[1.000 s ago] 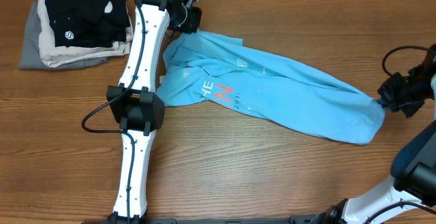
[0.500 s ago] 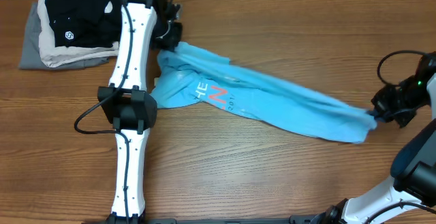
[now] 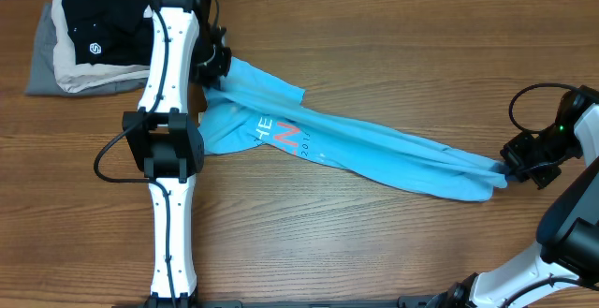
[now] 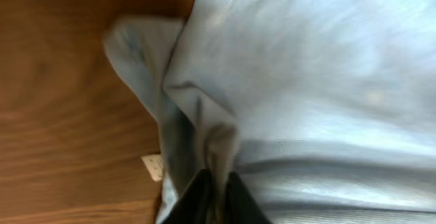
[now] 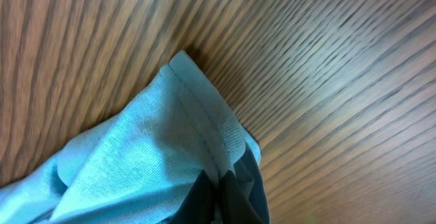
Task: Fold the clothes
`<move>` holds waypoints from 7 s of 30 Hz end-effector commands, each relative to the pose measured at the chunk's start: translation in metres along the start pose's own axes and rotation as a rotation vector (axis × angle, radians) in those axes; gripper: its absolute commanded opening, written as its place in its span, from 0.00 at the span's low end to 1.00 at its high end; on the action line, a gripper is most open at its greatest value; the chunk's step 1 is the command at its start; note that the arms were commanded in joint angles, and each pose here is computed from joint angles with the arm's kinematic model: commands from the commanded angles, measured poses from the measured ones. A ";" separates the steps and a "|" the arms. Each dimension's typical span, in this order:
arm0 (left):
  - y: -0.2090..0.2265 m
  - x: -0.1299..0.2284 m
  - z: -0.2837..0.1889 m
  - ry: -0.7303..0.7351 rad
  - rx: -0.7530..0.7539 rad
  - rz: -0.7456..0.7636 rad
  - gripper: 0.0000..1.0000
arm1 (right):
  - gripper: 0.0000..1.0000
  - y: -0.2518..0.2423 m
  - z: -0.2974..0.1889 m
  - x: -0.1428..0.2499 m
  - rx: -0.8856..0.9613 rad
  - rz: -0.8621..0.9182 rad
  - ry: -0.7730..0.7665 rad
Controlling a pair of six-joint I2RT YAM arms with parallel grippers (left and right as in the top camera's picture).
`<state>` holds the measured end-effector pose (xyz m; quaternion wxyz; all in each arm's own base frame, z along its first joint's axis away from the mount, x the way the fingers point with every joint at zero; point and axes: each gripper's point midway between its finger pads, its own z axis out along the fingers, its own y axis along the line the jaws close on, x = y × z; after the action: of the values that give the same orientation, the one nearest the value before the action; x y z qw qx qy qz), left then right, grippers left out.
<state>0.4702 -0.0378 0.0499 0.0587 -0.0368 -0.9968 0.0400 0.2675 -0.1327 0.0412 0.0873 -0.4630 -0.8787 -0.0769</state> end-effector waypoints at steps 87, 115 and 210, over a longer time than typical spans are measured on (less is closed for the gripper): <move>-0.025 -0.036 -0.004 -0.210 0.126 0.015 1.00 | 0.15 0.069 0.077 0.099 0.091 -0.272 0.036; -0.024 -0.046 0.064 -0.145 0.135 0.205 0.04 | 0.15 0.070 0.077 0.099 0.089 -0.272 0.033; -0.079 0.050 -0.033 -0.036 0.297 0.106 0.13 | 0.48 0.084 0.014 0.053 0.026 -0.254 -0.040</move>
<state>0.4271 -0.0764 0.1020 0.0305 -0.0527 -0.9859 0.1559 0.2993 -0.0471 0.0402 0.0689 -0.3541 -0.9319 -0.0371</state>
